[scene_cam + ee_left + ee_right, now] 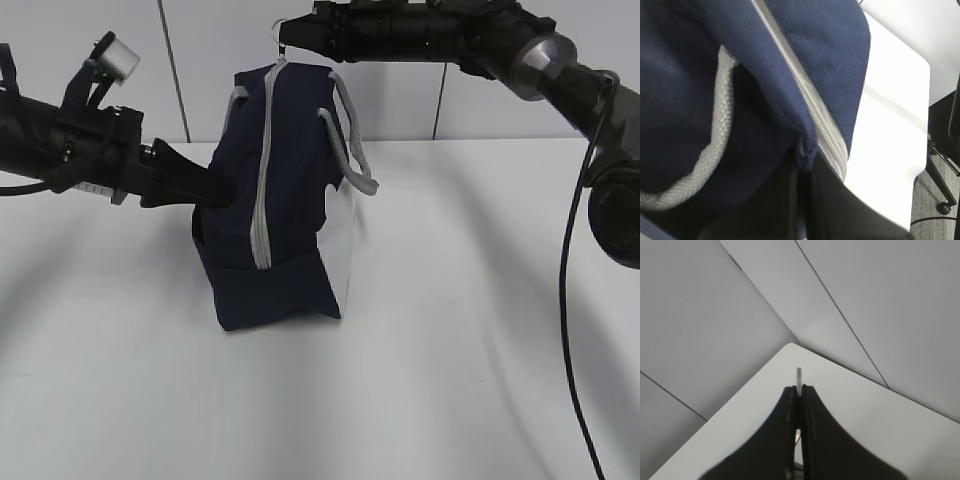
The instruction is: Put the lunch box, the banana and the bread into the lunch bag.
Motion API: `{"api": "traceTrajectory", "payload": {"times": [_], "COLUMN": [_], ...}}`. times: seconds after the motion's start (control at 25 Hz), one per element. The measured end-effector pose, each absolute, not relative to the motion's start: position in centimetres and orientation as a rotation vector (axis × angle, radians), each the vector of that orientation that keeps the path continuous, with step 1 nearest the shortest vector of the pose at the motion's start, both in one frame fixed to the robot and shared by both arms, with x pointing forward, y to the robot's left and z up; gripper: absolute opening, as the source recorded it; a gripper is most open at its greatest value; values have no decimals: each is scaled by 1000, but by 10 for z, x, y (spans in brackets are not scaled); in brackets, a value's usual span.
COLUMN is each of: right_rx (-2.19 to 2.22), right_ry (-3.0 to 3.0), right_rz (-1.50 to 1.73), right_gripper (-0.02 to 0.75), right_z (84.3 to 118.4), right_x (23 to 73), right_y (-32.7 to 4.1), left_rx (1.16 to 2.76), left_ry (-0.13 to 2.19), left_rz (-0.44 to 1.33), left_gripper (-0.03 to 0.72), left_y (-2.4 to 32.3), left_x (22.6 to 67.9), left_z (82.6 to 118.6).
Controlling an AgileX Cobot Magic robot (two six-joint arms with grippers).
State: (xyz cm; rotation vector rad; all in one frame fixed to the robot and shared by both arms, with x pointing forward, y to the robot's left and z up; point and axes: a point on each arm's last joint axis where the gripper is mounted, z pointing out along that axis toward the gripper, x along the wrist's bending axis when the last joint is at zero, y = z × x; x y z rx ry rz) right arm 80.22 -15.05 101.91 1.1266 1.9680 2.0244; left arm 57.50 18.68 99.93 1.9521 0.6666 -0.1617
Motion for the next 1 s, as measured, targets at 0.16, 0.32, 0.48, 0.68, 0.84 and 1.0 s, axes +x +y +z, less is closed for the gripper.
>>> {"api": "traceTrajectory", "payload": {"times": [0.16, 0.32, 0.48, 0.68, 0.84, 1.0], "right_rx": [1150, 1210, 1276, 1325, 1330, 1350], "right_ry": [1957, 1947, 1933, 1910, 1904, 1899], "right_rz": [2012, 1994, 1984, 1973, 1973, 1966], "right_gripper": [-16, -16, -16, -16, -16, -16], "right_z": [1020, 1010, 997, 985, 985, 985], "right_x": [803, 807, 812, 816, 817, 817], "right_y": [-151, -156, -165, -169, -170, -171], "left_rx": [1952, 1961, 1967, 1973, 1979, 1979], "left_ry": [668, 664, 662, 660, 657, 659], "left_rz": [-160, -160, -160, -159, -159, -156], "left_gripper": [2, 2, 2, 2, 2, 2], "left_y": [187, 187, 187, 187, 188, 188], "left_x": [575, 575, 575, 574, 574, 574], "left_z": [999, 999, 998, 998, 998, 997]}}
